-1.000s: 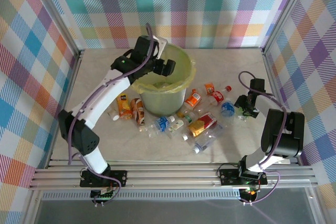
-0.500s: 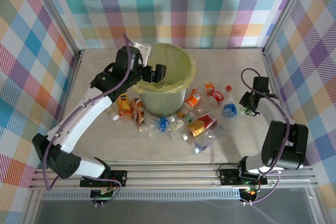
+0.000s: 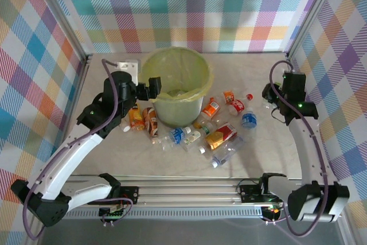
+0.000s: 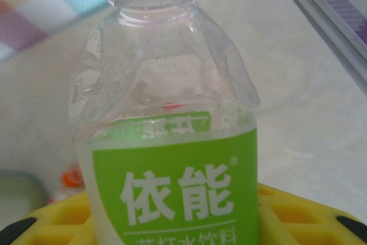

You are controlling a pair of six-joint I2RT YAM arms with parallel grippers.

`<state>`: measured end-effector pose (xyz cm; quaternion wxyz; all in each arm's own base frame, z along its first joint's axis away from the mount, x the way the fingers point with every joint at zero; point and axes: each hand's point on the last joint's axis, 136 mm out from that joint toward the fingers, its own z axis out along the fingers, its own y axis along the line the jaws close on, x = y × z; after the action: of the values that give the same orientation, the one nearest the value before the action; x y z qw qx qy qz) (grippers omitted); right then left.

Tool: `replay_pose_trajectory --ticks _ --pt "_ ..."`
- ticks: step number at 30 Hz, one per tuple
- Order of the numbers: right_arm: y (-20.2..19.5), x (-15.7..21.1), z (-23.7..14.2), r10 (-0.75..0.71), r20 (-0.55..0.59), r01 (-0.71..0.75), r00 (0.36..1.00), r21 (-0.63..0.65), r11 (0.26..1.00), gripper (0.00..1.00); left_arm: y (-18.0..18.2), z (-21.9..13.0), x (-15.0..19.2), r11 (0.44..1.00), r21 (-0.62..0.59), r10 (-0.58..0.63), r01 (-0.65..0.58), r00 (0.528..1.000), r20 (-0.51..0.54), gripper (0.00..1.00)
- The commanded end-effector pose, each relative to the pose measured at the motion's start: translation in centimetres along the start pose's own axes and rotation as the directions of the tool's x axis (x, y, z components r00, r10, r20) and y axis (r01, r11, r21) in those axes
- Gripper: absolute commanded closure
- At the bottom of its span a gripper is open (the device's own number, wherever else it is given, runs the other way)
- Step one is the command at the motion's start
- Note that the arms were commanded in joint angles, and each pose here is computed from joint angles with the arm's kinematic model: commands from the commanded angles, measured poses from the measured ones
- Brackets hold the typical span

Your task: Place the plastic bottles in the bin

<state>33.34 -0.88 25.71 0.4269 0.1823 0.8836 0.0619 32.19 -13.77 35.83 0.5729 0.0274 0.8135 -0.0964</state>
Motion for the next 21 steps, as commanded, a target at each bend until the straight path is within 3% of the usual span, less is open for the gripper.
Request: replay_pose_trajectory --ticks 1,10,15,21 --pt "4.0 -1.2 -2.8 -0.089 0.028 0.091 0.996 -0.08 0.993 0.94 2.3 -1.4 -0.9 0.994 -0.088 -0.062 0.07 0.995 0.082 0.0" --pt "17.9 -3.9 -7.2 -0.326 0.159 0.36 0.932 -0.295 0.885 0.95 7.0 -2.8 1.9 0.957 -0.254 -0.12 0.138 0.989 0.084 0.0" --pt "25.6 -2.7 -7.5 -0.446 0.184 0.482 0.876 -0.389 0.785 0.95 10.3 -2.7 4.4 0.916 -0.329 -0.221 0.229 0.973 0.064 0.0" --pt "31.7 -0.6 -6.3 -0.54 0.186 0.561 0.821 -0.445 0.698 0.95 13.8 -3.2 6.4 0.857 -0.403 -0.31 0.32 0.946 0.092 0.0"
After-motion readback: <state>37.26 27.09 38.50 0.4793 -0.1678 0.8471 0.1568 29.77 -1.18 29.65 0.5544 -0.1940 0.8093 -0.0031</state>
